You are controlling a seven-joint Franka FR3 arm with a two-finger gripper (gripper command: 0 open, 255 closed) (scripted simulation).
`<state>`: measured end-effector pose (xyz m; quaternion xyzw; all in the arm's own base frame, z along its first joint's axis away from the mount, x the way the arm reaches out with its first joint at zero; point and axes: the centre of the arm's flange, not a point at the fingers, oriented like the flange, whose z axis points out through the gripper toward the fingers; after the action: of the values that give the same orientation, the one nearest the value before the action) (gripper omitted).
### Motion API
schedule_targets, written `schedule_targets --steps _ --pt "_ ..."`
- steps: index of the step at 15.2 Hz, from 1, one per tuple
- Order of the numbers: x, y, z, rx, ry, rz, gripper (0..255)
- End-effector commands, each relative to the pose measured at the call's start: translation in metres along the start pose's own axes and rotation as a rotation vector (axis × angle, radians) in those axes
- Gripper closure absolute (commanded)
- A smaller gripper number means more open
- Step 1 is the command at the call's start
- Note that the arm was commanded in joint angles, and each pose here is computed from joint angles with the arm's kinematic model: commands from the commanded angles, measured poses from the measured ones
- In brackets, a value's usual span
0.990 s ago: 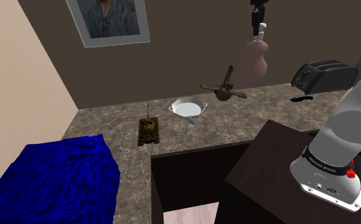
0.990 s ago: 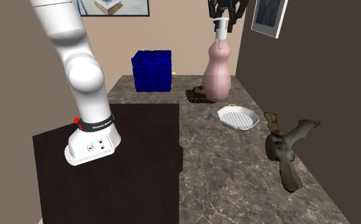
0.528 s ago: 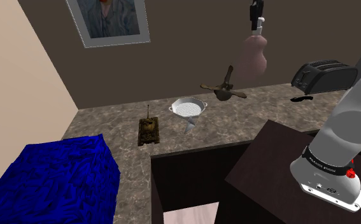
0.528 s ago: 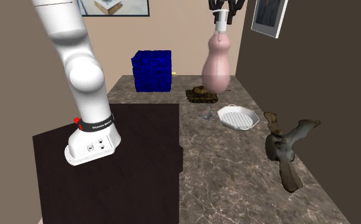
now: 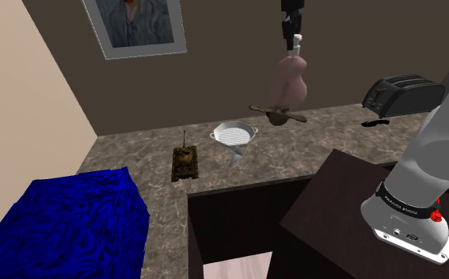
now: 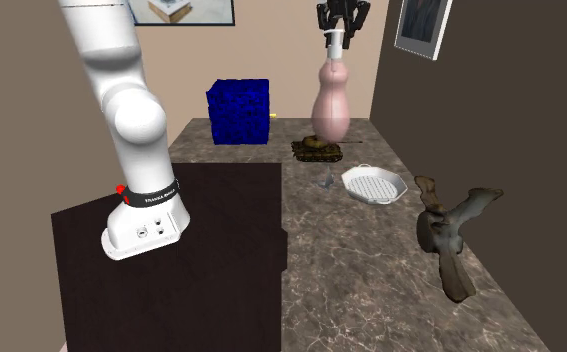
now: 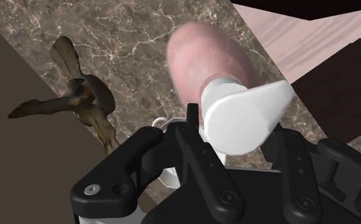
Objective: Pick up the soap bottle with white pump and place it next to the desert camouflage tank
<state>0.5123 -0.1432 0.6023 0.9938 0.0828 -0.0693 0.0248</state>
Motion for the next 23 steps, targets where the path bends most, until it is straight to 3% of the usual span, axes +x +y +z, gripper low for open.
schedule_targets --steps 1,23 --pt "0.016 -0.019 0.003 -0.001 0.002 0.001 255" --pt "0.213 -0.224 0.062 -0.001 0.002 0.001 255"
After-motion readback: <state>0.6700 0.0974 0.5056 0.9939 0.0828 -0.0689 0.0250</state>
